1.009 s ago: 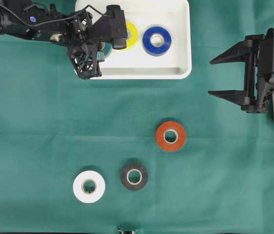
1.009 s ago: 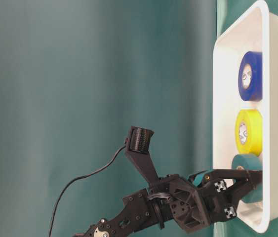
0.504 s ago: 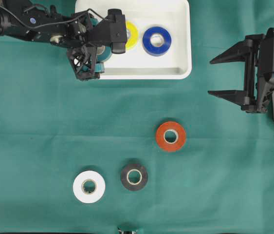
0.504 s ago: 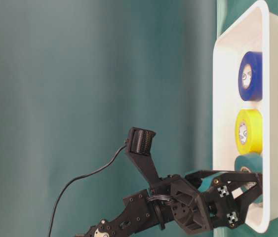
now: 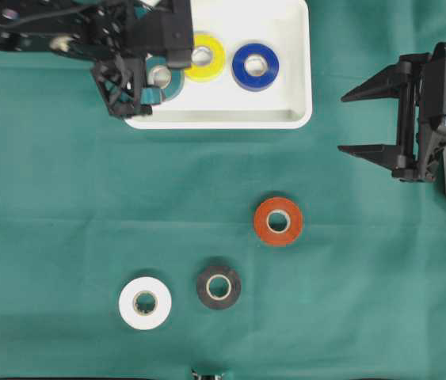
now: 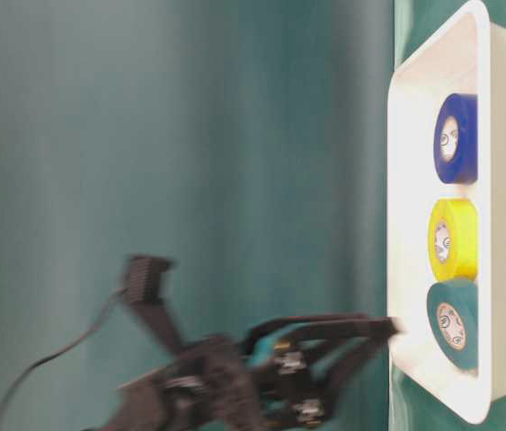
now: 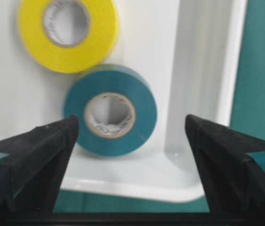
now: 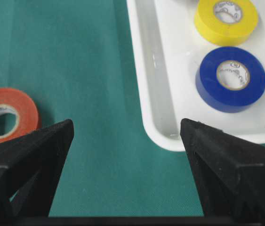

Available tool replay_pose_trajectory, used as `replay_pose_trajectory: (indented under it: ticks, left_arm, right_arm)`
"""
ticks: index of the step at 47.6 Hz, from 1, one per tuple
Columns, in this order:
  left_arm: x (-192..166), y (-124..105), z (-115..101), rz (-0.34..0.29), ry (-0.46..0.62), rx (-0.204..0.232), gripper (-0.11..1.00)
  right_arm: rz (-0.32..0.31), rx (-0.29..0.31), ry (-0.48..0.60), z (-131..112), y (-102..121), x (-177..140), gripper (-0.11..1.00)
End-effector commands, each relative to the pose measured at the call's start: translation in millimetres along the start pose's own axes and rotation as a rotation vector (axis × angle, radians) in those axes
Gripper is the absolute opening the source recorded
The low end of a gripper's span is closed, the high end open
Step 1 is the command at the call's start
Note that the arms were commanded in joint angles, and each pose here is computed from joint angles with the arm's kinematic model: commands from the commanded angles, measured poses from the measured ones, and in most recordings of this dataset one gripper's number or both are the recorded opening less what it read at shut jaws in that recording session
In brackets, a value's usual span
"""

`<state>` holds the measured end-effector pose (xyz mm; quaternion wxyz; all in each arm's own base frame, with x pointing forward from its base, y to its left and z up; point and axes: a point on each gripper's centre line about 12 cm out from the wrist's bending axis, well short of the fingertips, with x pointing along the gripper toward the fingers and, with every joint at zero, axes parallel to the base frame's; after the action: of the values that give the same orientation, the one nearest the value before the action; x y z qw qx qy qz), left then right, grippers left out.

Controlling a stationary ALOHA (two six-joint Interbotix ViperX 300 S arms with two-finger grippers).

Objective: Pick up the tape from a random location and place it into the white case.
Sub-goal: 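Lower the teal roll into the tray left of the yellow roll, then open the left gripper to release the teal roll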

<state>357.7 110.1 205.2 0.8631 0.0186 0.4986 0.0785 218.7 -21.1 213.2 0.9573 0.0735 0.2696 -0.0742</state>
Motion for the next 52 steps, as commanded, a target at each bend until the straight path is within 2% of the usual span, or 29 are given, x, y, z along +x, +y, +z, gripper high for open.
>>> replay_pose_trajectory:
  ticks: [1,16,35,43,52]
  left_arm:
    - [-33,3,16,0.015,-0.077,0.000,0.99]
    - [-103,8,36,0.043,-0.192,0.004,0.99]
    - [-107,9,33,0.045,-0.193,-0.007,0.99]
    - [-106,-5,34,0.018,-0.192,0.015,0.99]
    - [-106,-40,37,-0.044,-0.200,0.079,0.99]
  right_arm:
    - [0.002,0.000,-0.026,11,1,-1,0.90]
    - [0.003,0.000,-0.031,13,1,-1,0.90]
    - [0.003,0.000,-0.030,12,1,-1,0.90]
    - [0.003,0.002,-0.030,12,1,-1,0.90]
    - [0.003,0.002,-0.029,12,1,-1,0.90]
